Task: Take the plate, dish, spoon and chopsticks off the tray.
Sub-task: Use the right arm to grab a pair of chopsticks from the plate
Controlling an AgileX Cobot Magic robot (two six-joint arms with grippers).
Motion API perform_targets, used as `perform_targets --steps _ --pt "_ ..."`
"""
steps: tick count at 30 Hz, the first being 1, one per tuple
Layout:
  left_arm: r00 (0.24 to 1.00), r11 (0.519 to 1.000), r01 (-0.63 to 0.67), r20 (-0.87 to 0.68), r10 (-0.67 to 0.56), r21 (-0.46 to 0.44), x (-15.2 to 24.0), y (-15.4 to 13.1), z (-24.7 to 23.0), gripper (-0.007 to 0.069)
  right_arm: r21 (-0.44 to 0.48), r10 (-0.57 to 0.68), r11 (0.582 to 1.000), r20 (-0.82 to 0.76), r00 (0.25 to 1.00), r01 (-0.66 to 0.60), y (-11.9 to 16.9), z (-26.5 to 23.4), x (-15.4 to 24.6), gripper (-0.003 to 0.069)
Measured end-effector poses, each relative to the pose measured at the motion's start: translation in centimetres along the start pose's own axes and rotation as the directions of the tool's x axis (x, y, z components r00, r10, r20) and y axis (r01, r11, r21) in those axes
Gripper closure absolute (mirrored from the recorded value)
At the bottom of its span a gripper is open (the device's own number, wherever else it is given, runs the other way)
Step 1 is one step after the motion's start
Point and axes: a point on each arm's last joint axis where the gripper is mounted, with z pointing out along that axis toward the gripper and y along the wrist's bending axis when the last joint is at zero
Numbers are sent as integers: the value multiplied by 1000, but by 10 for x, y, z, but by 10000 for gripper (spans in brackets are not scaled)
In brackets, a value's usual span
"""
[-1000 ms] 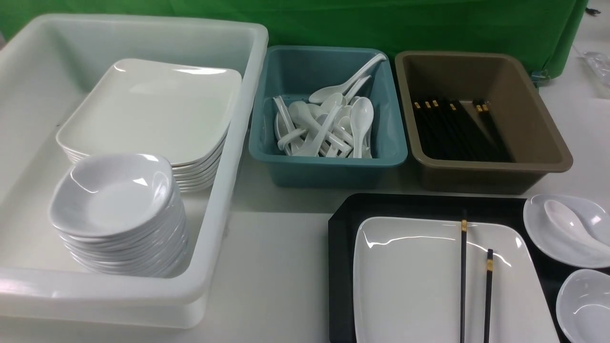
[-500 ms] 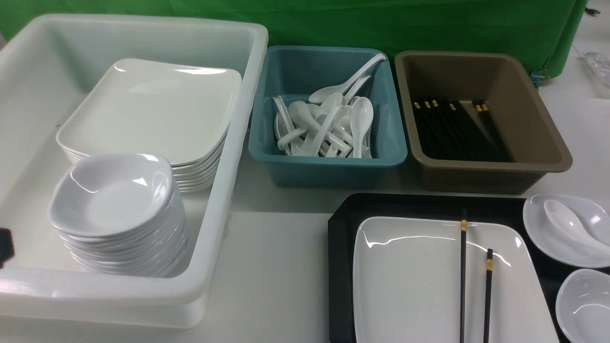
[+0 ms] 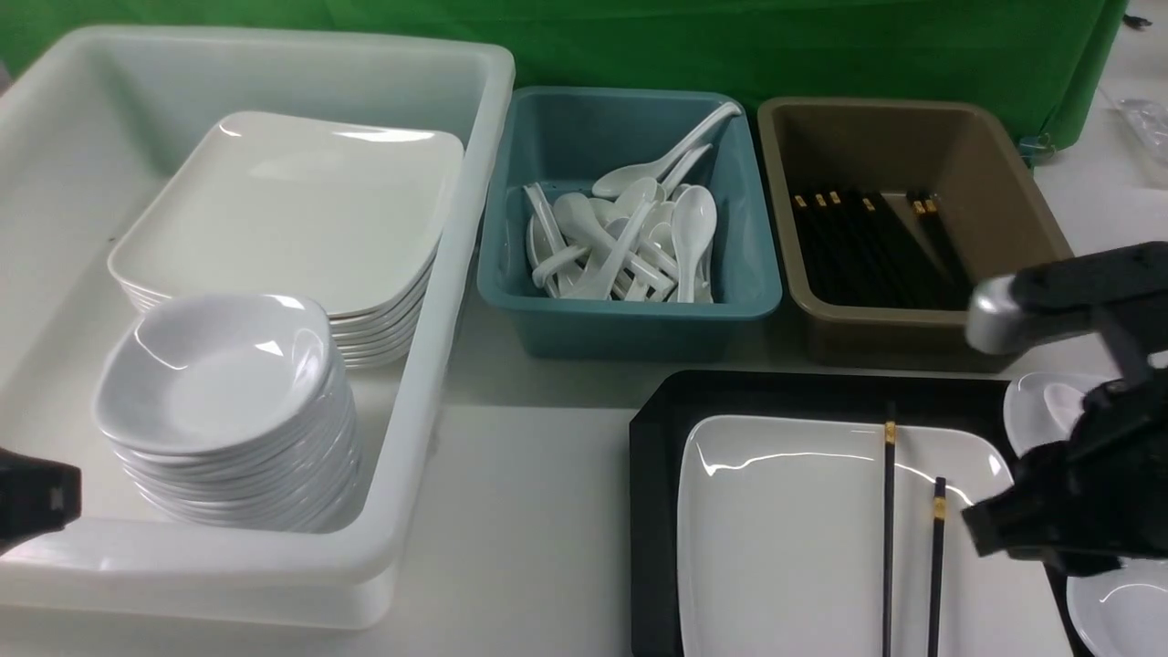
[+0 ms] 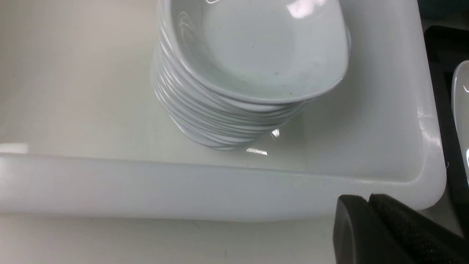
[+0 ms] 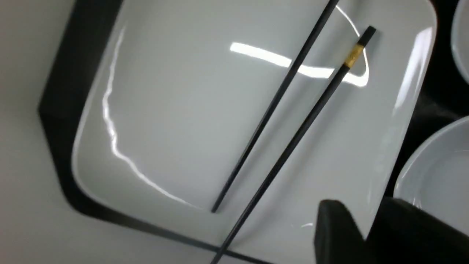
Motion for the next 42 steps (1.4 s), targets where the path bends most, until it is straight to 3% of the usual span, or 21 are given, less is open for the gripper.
perform_targets --steps 2,6,15,26,30,35,42 --pt "1000 1000 0 -4 0 0 0 0 0 608 28 10 1000 -70 998 -8 6 27 -13 265" --pt "1000 1000 -4 -5 4 0 0 0 0 608 49 54 998 -124 991 -48 2 57 -28 143" --pt "1000 1000 -6 -8 6 0 1 0 1 608 -33 261 961 -240 935 -276 -20 109 -40 86" --pt "1000 1000 -6 -4 6 1 1 0 1 608 -11 284 952 -334 899 -305 -17 157 -39 71" --pt "1000 1000 -6 -4 6 1 1 0 1 608 -11 285 952 -329 900 -306 -18 158 -42 156" --pt "1000 1000 -6 -3 6 0 1 0 1 608 -17 288 951 -312 905 -308 -18 157 -43 524" --pt "1000 1000 -8 -2 8 0 1 0 1 608 -43 275 954 -271 923 -297 -18 143 -46 520"
